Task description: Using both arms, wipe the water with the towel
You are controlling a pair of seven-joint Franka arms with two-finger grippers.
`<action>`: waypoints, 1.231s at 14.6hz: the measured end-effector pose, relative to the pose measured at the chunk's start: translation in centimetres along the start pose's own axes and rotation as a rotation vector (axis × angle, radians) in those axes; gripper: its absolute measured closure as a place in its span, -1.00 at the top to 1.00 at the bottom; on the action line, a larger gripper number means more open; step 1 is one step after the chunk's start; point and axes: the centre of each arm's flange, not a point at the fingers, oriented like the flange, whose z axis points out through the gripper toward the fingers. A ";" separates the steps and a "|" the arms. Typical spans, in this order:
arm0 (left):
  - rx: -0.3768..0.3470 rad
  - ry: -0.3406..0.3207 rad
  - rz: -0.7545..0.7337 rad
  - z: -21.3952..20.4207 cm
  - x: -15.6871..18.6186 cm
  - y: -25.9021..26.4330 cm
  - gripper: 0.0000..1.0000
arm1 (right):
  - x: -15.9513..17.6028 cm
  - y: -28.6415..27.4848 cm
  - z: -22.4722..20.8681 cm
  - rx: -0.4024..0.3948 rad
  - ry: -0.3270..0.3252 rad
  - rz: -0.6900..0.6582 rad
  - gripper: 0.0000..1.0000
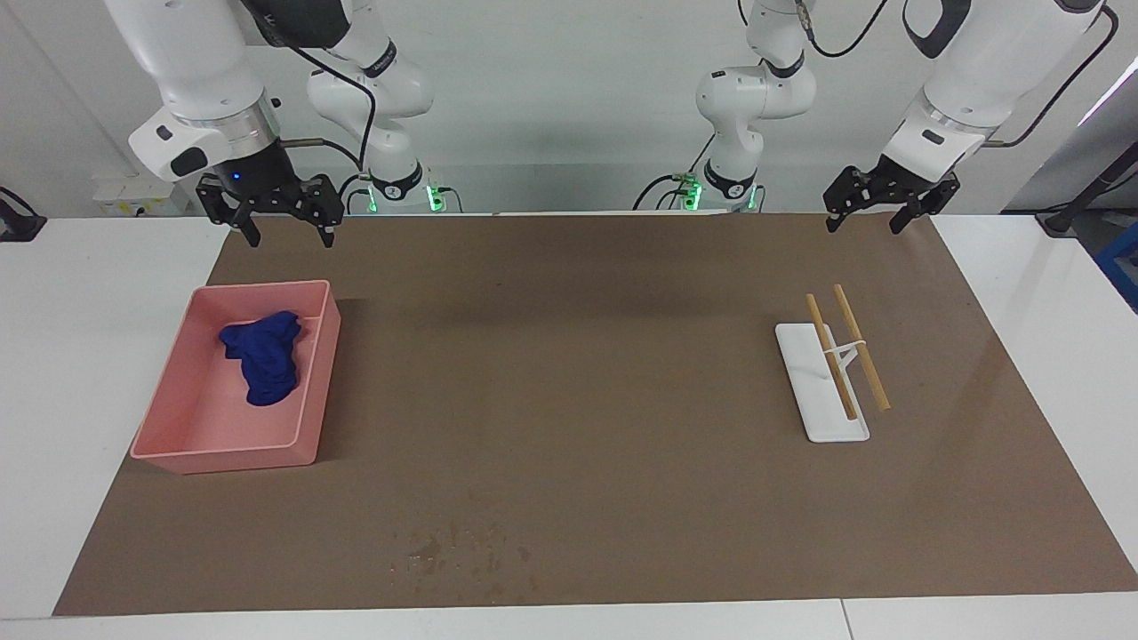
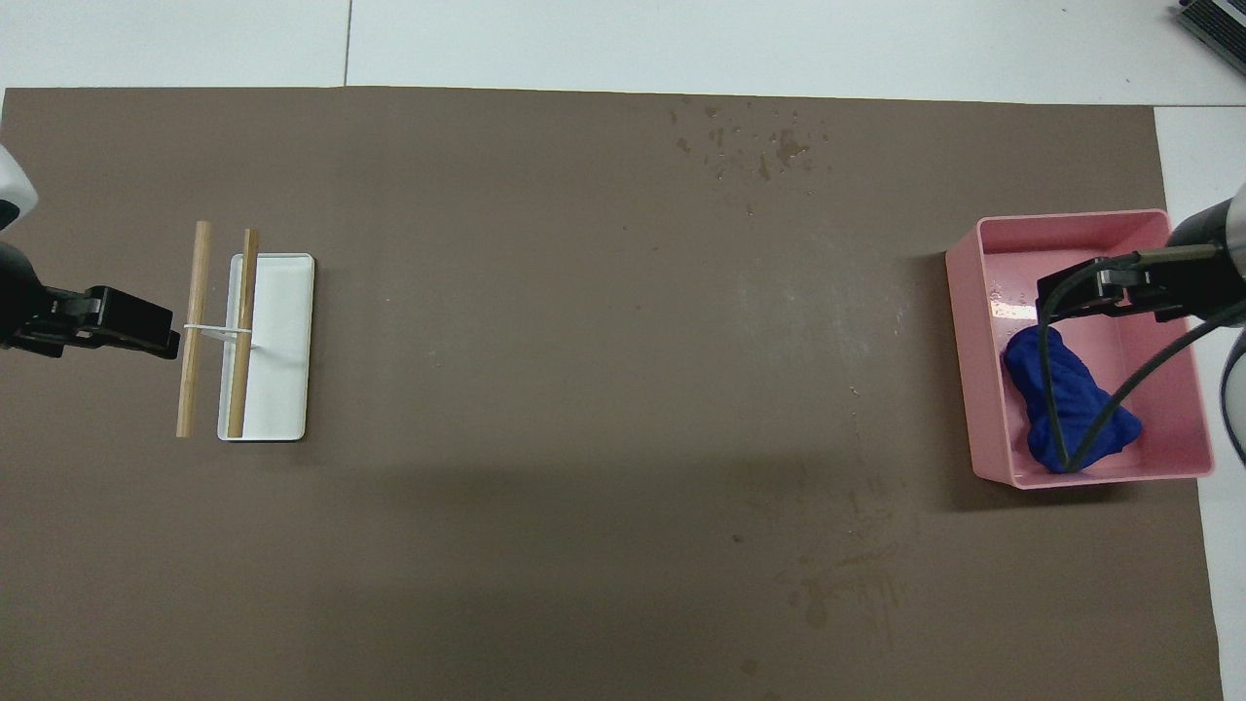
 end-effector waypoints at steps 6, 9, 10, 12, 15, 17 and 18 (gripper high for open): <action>0.000 0.000 0.000 0.0 0.0 0.0 1.00 | 0.0 0.4 0.1 0.005 -0.003 0.007 1.00; 0.000 0.000 0.000 0.0 0.0 0.0 1.00 | 0.0 0.0 0.1 0.006 -0.007 -0.002 1.00; 0.000 0.000 0.000 0.0 0.0 0.0 1.00 | -0.1 -0.1 0.1 0.006 -0.010 -0.003 1.00; 0.000 0.000 0.000 0.0 0.0 0.0 1.00 | -0.2 -0.1 0.2 0.005 -0.019 -0.004 1.00; 0.000 0.000 0.000 0.0 0.0 0.0 1.00 | -0.2 -0.1 0.2 0.005 -0.023 -0.004 1.00; 0.000 0.000 0.000 0.0 0.0 0.0 1.00 | -0.2 0.0 0.2 0.005 -0.023 -0.002 1.00; 0.000 0.000 0.000 0.0 0.0 0.0 1.00 | -0.2 0.1 0.2 0.005 -0.023 -0.001 1.00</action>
